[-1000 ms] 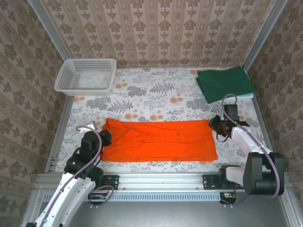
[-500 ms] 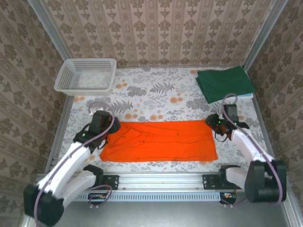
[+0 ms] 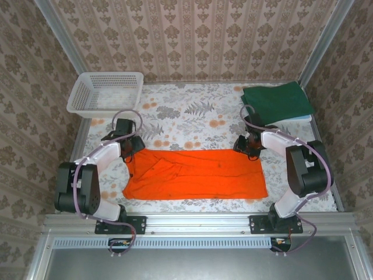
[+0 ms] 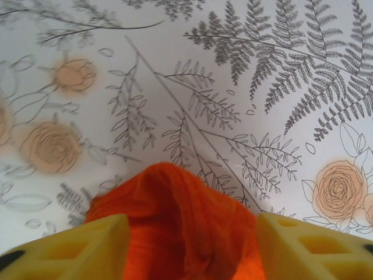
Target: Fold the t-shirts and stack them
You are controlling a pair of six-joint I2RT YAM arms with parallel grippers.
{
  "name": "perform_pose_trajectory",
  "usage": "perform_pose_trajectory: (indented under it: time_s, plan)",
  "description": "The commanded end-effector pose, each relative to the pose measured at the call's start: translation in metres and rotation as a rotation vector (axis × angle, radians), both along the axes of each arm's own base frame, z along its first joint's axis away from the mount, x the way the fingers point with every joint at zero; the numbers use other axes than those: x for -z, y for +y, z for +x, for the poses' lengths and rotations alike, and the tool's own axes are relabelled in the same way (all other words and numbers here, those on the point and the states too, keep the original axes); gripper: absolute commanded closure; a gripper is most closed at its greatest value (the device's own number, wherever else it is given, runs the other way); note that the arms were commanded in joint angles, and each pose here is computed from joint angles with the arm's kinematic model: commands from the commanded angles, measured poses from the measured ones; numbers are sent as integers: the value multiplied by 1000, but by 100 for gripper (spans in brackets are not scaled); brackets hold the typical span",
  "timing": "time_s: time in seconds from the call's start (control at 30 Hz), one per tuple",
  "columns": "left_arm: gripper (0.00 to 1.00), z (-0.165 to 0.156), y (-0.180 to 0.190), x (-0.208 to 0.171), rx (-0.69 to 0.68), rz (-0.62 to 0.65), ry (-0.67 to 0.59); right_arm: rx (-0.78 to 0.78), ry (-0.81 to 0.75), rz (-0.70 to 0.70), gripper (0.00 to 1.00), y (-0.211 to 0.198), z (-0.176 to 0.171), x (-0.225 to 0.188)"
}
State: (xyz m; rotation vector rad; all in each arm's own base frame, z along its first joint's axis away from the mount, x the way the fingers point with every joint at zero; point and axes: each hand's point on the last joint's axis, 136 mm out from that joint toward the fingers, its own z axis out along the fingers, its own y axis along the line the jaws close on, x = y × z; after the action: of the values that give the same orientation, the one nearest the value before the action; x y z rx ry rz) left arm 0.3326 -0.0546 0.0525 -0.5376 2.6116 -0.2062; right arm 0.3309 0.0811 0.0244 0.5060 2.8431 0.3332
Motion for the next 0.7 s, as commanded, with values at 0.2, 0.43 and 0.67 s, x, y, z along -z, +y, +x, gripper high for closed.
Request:
perform_pose_trajectory:
  time_s: [0.2,0.43,0.67]
  plan:
    - [86,18,4,2,9,-6,-60,31,42,-64,59,-21,5,6]
    - [98,9,44,7,-112,104,-152,109,76,-22,59,-39,-1,21]
    - [76,3,61,11,-209,111,-117,137,65,0,56,-43,-1,20]
